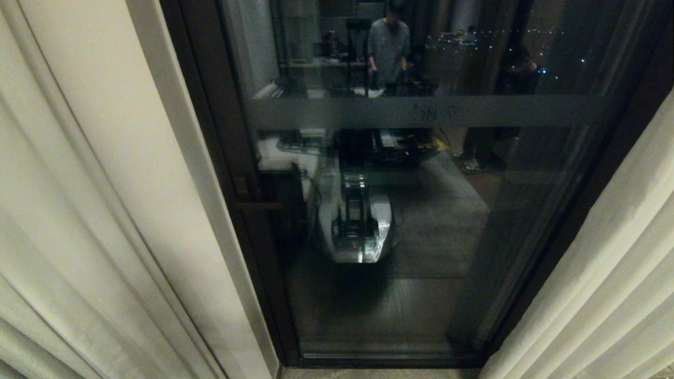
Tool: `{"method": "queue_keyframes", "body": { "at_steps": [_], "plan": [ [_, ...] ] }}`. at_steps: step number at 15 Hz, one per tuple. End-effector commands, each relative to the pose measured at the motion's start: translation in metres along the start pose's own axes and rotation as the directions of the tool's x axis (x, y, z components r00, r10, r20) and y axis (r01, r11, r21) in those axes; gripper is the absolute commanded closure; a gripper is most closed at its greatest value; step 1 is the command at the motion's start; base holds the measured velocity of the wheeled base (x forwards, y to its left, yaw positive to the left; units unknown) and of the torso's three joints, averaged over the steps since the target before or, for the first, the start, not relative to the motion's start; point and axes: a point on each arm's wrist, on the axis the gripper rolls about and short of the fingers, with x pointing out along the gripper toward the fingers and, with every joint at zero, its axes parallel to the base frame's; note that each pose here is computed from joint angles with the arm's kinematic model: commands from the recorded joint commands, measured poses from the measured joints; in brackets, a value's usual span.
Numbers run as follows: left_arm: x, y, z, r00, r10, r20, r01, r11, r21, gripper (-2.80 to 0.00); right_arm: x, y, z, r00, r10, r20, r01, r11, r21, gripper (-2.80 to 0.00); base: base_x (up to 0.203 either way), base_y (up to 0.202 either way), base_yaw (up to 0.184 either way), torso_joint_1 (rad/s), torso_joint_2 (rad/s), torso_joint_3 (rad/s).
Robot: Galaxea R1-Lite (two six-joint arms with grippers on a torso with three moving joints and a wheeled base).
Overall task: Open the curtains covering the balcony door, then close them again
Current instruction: Pull the inner curtains open on both sides
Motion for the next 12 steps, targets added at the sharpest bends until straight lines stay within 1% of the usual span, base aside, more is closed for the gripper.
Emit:
{"method": "queue_keyframes", "body": {
  "at_steps": [1,9,12],
  "plan": [
    [-0.0002,0.0000,0.0001,1.000,0.002,0.004,-0.002,1.000,0.000,0.00,0.0000,0.0000,0.0000,1.000,0.001,0.000,-0.001,1.000,-0.001,0.00,0.000,0.000,0.000,0.000,0.00,0.000],
    [-0.0002,0.0000,0.0001,1.000,0.001,0.004,-0.001,1.000,0.000,0.00,0.0000,0.0000,0.0000,1.000,0.001,0.000,-0.001,1.000,-0.001,0.00,0.000,0.000,0.000,0.000,0.00,0.000],
    [-0.0005,0.0000,-0.0005,1.000,0.000,-0.006,0.000,1.000,-0.003,0.00,0.0000,0.0000,0.0000,1.000,0.001,0.000,-0.001,1.000,-0.001,0.00,0.000,0.000,0.000,0.000,0.00,0.000]
  ]
}}
